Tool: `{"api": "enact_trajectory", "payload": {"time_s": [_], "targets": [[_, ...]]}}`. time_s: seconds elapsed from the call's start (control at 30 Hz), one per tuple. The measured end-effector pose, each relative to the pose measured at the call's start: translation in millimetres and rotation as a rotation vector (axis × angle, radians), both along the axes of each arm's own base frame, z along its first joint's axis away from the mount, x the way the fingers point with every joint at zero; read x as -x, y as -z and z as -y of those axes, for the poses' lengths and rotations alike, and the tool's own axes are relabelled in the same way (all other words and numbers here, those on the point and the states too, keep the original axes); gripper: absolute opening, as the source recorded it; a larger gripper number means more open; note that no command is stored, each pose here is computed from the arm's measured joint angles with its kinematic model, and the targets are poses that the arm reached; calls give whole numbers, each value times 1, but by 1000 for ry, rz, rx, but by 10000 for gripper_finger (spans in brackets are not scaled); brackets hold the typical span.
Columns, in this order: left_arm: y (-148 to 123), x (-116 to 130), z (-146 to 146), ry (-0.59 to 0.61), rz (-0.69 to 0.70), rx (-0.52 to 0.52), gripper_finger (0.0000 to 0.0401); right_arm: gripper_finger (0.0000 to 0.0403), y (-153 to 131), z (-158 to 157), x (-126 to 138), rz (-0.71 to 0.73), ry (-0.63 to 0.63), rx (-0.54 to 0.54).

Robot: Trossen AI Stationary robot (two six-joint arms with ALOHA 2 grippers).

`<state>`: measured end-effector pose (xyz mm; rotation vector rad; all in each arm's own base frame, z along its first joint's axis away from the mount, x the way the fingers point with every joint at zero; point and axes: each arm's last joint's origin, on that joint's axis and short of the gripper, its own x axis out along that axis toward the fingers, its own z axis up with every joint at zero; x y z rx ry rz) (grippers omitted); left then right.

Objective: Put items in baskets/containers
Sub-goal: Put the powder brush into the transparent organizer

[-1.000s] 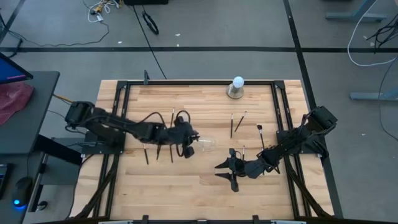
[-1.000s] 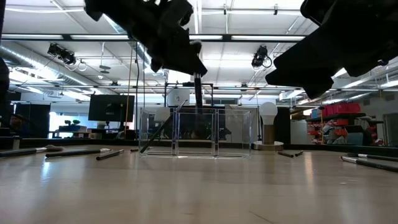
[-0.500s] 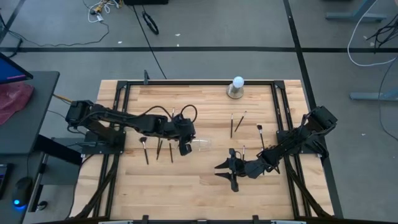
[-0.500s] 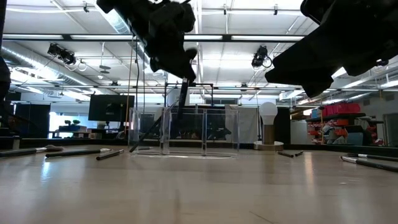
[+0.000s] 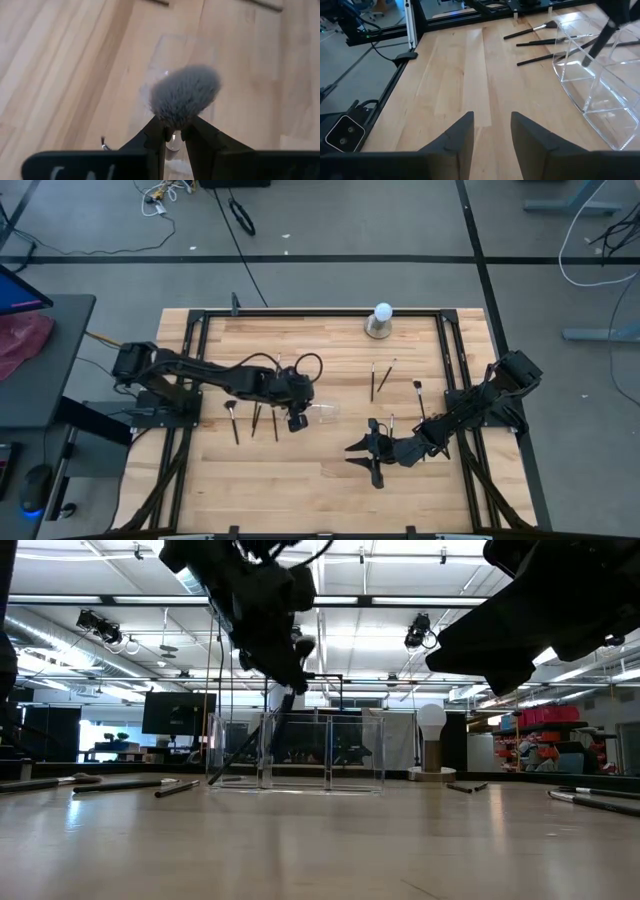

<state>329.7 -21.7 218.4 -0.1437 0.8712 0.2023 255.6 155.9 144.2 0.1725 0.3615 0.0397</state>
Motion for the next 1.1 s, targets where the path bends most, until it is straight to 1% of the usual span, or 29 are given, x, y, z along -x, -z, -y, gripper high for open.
{"api": "enact_trajectory", "payload": {"time_s": [0.2, 0.47, 0.57, 0.73, 0.83, 0.9, 1.0, 1.1], "targets": [[15, -6, 1, 14, -42, 1, 63, 130, 0, 0, 0, 0, 0, 0], [19, -10, 1, 14, -34, 3, 65, 130, 1, 0, 0, -6, 0, 4], [20, -11, 1, 14, -29, 3, 78, 130, 1, 0, 0, -6, 0, 3], [28, -14, 0, 0, -41, 9, 114, 130, 1, 0, 0, -7, 0, 4], [29, -15, -3, -39, -40, 0, 129, 130, 1, 0, 0, -7, 0, 4], [28, -15, -6, -73, -27, -25, 134, 130, 1, 0, 0, -7, 0, 4], [26, -17, -8, -110, 8, -56, 133, 130, 1, 0, 0, -7, 0, 4], [22, -20, -9, -132, 52, -46, 128, 130, 1, 0, 0, -7, 0, 4]]}}
